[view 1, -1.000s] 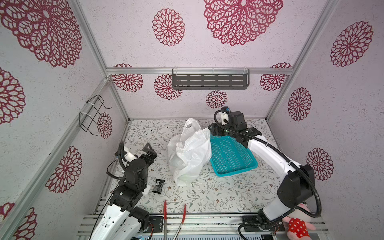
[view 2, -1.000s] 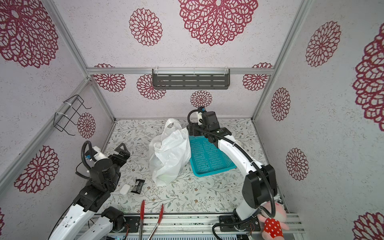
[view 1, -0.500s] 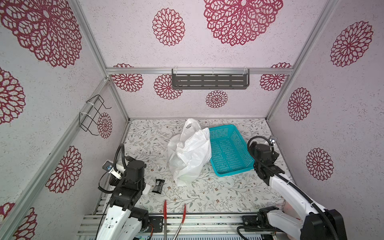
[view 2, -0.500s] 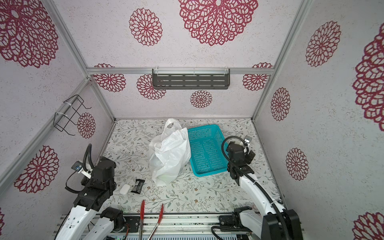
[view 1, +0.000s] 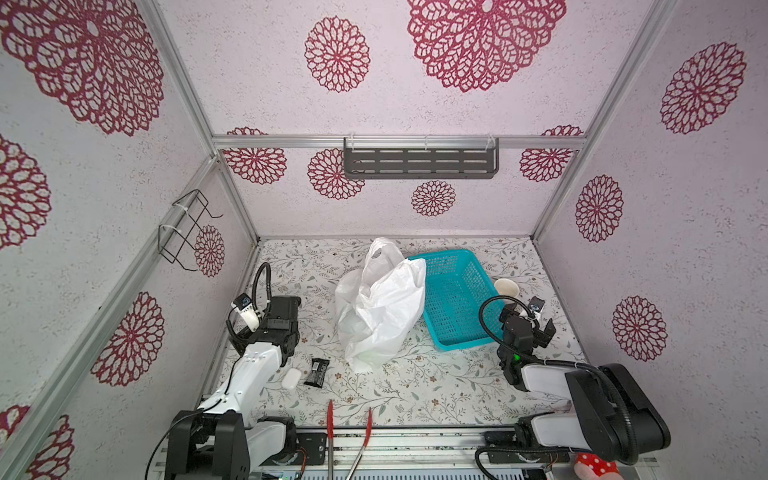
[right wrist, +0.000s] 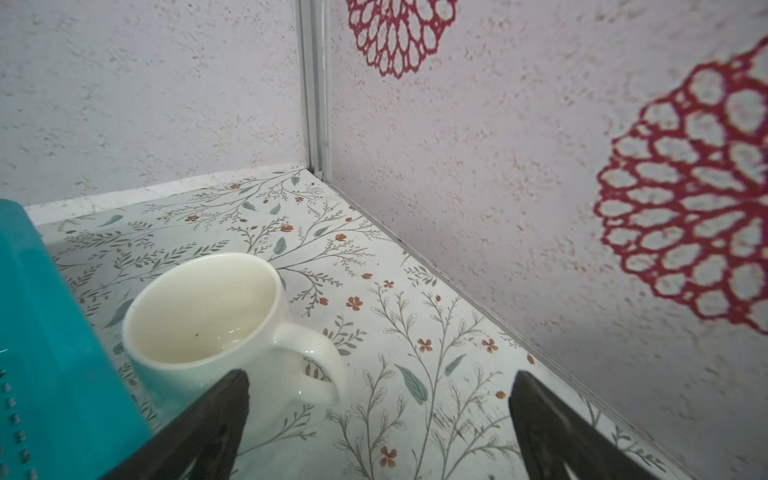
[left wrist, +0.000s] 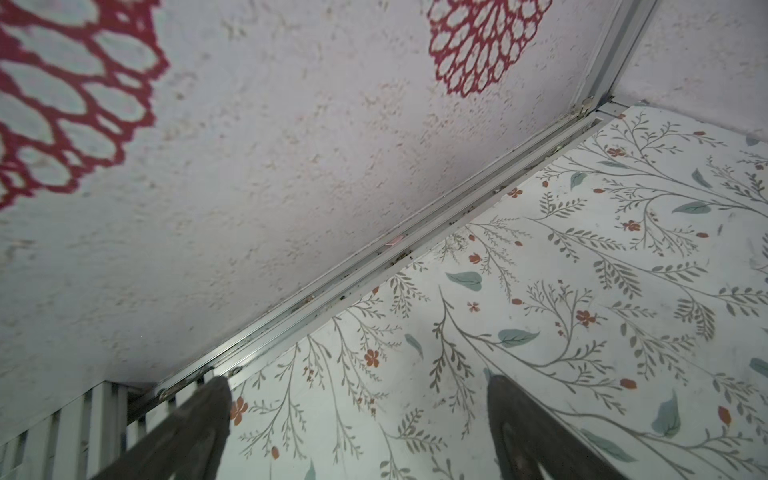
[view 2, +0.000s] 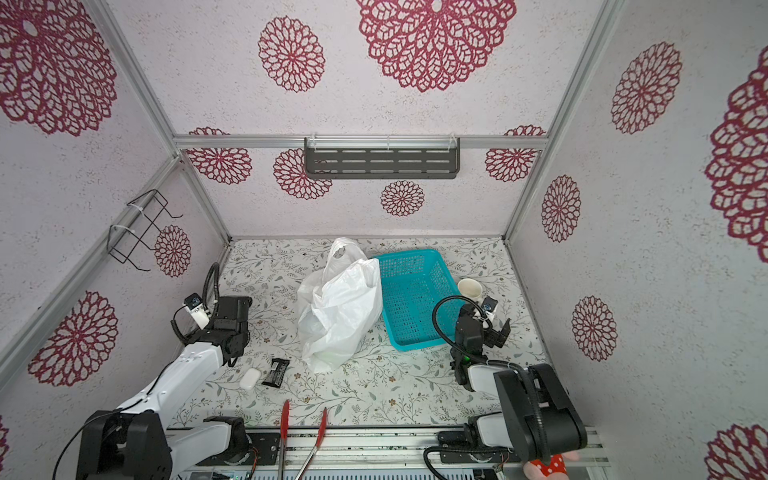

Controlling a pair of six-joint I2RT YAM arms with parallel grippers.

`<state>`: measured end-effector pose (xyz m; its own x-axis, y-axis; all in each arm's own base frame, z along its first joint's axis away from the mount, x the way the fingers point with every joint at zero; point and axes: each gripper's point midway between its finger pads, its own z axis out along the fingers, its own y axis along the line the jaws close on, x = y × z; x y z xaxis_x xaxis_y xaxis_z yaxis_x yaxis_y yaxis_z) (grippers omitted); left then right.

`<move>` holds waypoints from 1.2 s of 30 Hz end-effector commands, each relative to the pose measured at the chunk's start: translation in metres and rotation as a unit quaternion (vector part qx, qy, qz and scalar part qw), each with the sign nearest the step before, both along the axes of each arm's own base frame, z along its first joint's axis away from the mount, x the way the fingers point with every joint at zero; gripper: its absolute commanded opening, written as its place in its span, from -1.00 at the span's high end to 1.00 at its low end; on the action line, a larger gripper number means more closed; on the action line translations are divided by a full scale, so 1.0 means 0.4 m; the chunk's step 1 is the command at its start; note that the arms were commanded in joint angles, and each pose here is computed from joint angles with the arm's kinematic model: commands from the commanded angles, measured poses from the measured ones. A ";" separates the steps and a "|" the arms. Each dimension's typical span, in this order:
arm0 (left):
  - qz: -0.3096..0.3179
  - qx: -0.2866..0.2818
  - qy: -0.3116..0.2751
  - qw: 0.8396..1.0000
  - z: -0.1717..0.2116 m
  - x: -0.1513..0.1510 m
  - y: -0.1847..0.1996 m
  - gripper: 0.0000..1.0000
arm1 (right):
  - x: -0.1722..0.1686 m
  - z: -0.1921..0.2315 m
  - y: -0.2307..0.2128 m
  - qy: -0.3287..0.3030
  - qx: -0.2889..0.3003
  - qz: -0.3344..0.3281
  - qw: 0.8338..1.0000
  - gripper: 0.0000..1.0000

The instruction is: Place the fruits into the plastic bag

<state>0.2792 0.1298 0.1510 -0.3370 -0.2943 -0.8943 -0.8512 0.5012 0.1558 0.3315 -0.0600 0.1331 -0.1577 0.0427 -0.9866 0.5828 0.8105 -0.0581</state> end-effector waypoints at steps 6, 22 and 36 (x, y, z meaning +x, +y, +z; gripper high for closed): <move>-0.068 0.004 -0.063 0.996 -0.034 0.096 -0.008 -0.95 | 0.090 -0.013 0.070 0.003 -0.011 0.148 0.989 -0.98; -0.250 0.007 -0.125 0.960 -0.065 0.264 -0.061 -0.97 | 0.108 -0.046 0.095 0.008 0.010 0.215 0.976 -0.98; -0.258 0.029 -0.127 0.957 -0.068 0.275 -0.070 -0.95 | 0.112 -0.049 0.090 0.011 0.013 0.209 0.978 -0.98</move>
